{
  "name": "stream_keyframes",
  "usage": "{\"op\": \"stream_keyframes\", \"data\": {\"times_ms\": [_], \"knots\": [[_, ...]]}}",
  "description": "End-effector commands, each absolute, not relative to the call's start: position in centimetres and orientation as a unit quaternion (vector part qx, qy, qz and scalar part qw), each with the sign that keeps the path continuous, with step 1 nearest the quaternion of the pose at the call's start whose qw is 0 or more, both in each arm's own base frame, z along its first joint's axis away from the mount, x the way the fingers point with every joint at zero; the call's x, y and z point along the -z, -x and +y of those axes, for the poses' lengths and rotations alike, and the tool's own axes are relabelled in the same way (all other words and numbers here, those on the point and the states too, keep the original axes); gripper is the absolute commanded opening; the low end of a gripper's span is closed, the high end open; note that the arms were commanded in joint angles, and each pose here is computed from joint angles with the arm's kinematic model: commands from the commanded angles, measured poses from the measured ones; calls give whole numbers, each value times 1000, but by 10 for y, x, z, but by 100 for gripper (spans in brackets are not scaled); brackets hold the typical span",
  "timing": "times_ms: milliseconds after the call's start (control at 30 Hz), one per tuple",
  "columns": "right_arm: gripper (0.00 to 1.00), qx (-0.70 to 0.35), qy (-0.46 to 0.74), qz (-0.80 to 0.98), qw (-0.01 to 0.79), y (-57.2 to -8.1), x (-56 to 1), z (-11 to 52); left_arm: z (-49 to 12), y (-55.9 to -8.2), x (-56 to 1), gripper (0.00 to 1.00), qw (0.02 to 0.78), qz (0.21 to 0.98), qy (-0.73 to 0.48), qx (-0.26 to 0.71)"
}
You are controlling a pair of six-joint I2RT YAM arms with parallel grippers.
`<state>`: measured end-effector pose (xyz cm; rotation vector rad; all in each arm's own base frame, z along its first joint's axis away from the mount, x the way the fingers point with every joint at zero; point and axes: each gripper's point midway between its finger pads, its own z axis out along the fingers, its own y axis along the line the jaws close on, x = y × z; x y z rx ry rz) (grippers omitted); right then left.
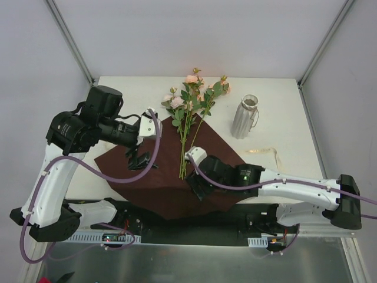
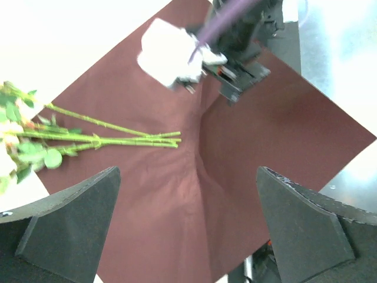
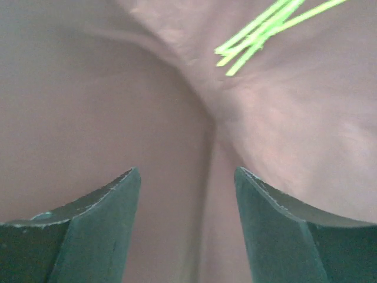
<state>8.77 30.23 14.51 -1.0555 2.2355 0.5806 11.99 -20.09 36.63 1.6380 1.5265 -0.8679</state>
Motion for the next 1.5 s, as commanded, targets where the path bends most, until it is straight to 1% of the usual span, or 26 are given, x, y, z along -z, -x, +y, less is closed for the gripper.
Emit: {"op": "stream_keyframes", "data": {"times_ms": [0,33,67,100,133,200,233,300,333,367,400,433,500,533,600,667,767,867,1100,1133,1200,1400,1467], "knots": [[70,-162,313,848,396,-165,-194,281,-187,-146,-335,99,318,700,-568,295],[71,-165,305,842,413,-180,-209,283,-186,-155,-328,99,319,712,-555,288],[71,-153,272,849,426,-206,-211,281,-183,-163,-309,99,303,734,-539,282],[71,-140,265,848,437,-222,-214,279,-180,-183,-305,99,320,752,-508,271],[71,-144,262,845,443,-240,-217,292,-176,-192,-294,99,317,770,-489,262],[70,-133,234,849,455,-272,-220,292,-167,-208,-261,99,289,801,-460,252],[70,-141,235,849,452,-288,-217,308,-155,-220,-250,97,286,822,-432,239],[68,-134,228,852,452,-312,-213,315,-139,-231,-222,93,259,853,-391,227],[66,-122,239,862,430,-322,-189,325,-126,-241,-210,91,258,868,-365,217],[65,-129,236,858,438,-334,-197,335,-117,-247,-203,92,257,877,-349,206],[63,-131,240,860,431,-339,-189,342,-111,-255,-195,92,253,886,-334,201],[63,-128,247,869,408,-346,-164,352,-103,-263,-189,92,255,893,-322,185],[59,-131,242,870,409,-363,-161,364,-89,-272,-173,91,238,909,-293,178],[58,-117,240,879,396,-371,-139,365,-85,-275,-168,91,233,913,-285,174],[54,-113,217,886,394,-385,-131,364,-81,-280,-159,89,218,920,-272,177],[52,-99,190,896,390,-399,-118,352,-78,-283,-153,88,211,923,-269,174],[52,-90,155,900,397,-407,-113,337,-76,-285,-143,88,201,927,-266,171],[52,-93,151,903,391,-412,-107,334,-73,-291,-134,88,195,930,-265,166],[52,-125,159,896,396,-424,-108,357,-71,-296,-127,86,190,933,-253,172],[51,-120,160,900,387,-426,-99,358,-70,-297,-126,86,190,933,-252,171],[50,-128,153,900,388,-433,-102,363,-68,-296,-123,86,187,935,-252,167],[47,-133,142,907,374,-440,-85,366,-63,-293,-115,86,181,938,-246,163],[43,-136,137,910,367,-442,-79,364,-62,-292,-114,85,181,939,-244,162]]}}
